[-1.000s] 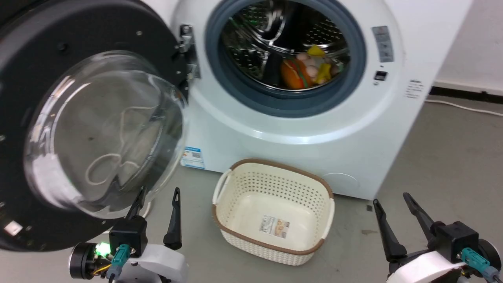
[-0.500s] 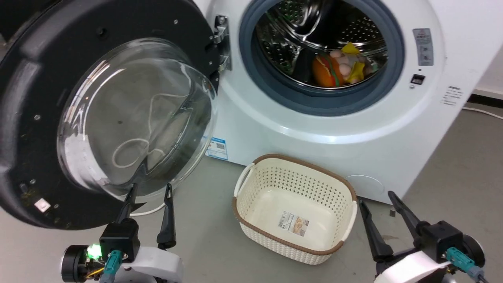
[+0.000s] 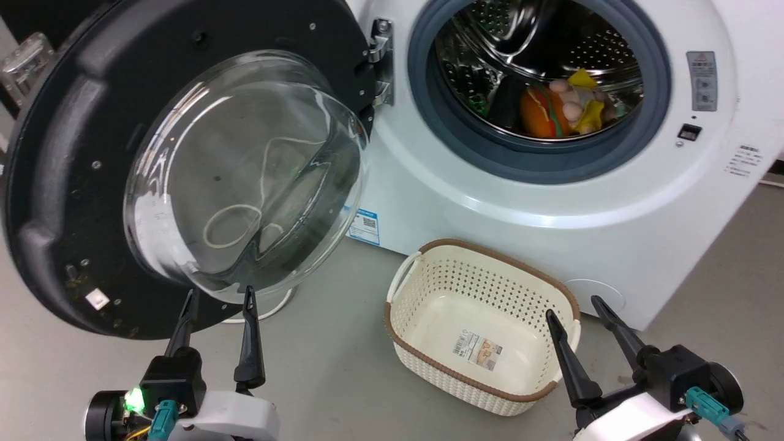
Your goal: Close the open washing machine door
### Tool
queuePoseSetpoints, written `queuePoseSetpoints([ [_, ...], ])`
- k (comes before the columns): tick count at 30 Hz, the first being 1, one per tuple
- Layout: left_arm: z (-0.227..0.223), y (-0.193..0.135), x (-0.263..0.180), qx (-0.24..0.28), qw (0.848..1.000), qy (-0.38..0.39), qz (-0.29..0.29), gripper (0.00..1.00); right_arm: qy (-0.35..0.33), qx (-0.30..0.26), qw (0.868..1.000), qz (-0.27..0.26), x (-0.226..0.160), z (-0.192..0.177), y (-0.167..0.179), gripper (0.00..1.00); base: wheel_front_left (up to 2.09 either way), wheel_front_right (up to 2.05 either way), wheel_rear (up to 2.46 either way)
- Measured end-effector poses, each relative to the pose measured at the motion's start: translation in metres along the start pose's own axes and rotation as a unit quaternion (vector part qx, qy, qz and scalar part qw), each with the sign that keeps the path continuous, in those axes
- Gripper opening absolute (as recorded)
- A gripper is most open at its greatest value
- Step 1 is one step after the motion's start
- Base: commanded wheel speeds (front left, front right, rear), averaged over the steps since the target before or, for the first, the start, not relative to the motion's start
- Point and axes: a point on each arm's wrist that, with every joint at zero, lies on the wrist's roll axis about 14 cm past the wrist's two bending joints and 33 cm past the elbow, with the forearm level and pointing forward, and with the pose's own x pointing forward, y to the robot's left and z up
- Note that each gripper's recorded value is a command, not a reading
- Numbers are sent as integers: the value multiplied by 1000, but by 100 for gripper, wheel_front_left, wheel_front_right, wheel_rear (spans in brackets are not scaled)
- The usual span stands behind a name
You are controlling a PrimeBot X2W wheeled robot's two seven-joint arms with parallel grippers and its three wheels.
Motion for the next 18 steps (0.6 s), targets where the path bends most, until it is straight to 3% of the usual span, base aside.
queuePoseSetpoints([
  [12,3,17,-9,5,1000,-8,25,100,-12,12,1000,25,10,2,16,100,0,0,0],
  [13,3,19,-10,4,1000,-10,28,36,-12,13,999,27,11,1,17,100,0,0,0],
  [14,4,21,-11,3,999,-11,32,0,-13,14,999,30,12,1,18,100,0,0,0],
  [18,9,31,-13,-7,999,-20,43,0,-14,17,999,37,15,0,22,100,0,0,0],
])
